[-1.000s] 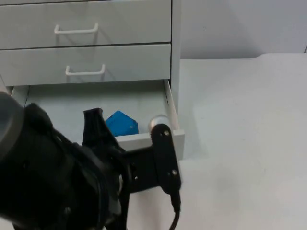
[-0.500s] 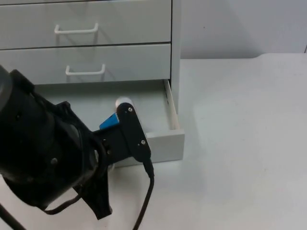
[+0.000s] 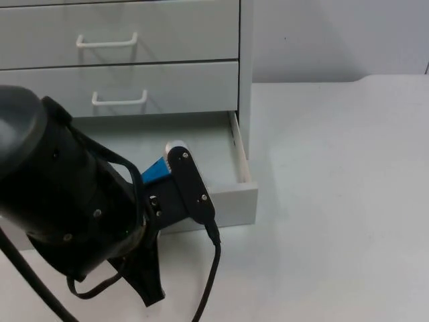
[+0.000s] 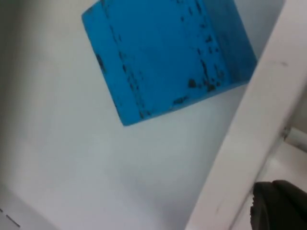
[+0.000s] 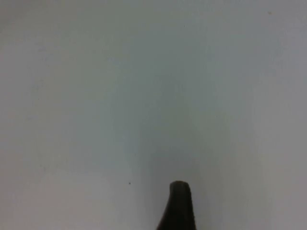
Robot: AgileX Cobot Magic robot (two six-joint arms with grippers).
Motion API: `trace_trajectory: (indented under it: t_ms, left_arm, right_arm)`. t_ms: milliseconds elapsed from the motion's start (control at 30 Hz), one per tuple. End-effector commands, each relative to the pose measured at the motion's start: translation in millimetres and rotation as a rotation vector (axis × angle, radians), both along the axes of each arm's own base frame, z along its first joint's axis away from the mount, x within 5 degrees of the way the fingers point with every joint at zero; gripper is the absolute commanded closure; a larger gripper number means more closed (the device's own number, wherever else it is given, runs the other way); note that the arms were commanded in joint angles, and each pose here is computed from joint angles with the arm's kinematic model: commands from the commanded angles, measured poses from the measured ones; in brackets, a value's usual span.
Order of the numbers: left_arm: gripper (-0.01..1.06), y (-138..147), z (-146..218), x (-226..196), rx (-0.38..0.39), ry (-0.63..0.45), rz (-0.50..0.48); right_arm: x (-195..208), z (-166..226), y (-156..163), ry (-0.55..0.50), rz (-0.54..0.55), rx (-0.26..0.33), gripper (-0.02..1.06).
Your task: Open the drawer with the left hand, place the block into the drawer with the right hand, then close the drawer with the left hand.
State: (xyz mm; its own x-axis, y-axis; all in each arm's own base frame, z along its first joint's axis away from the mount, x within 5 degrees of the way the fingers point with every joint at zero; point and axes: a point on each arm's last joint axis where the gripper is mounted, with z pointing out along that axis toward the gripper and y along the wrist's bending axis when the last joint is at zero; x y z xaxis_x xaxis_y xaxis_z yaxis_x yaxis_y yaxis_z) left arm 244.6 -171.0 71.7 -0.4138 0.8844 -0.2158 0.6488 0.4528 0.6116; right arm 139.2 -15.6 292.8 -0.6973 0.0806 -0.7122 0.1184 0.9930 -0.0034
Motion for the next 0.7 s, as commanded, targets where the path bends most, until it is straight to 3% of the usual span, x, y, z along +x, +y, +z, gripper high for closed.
trace_trajectory:
  t_ms: [0, 267, 567, 667]
  left_arm:
    - [1.05, 14.1, 20.8, 26.5, 0.090, -0.219, 0.120]
    - [1.05, 12.2, 28.4, 26.0, 0.123, -0.282, 0.127]
    - [1.05, 12.7, 52.7, 28.3, 0.084, -0.340, 0.137]
    - [1.05, 10.0, 50.2, 28.1, 0.057, -0.301, 0.112]
  right_arm:
    - [0.0, 1.4, -0.3, -0.016, 0.006, -0.010, 0.41]
    - [-0.3, -3.9, 0.0, -0.009, 0.005, -0.005, 0.41]
    - [0.2, -3.4, -0.1, -0.016, 0.006, -0.006, 0.41]
    - [0.2, -3.4, -0.1, -0.016, 0.006, -0.006, 0.41]
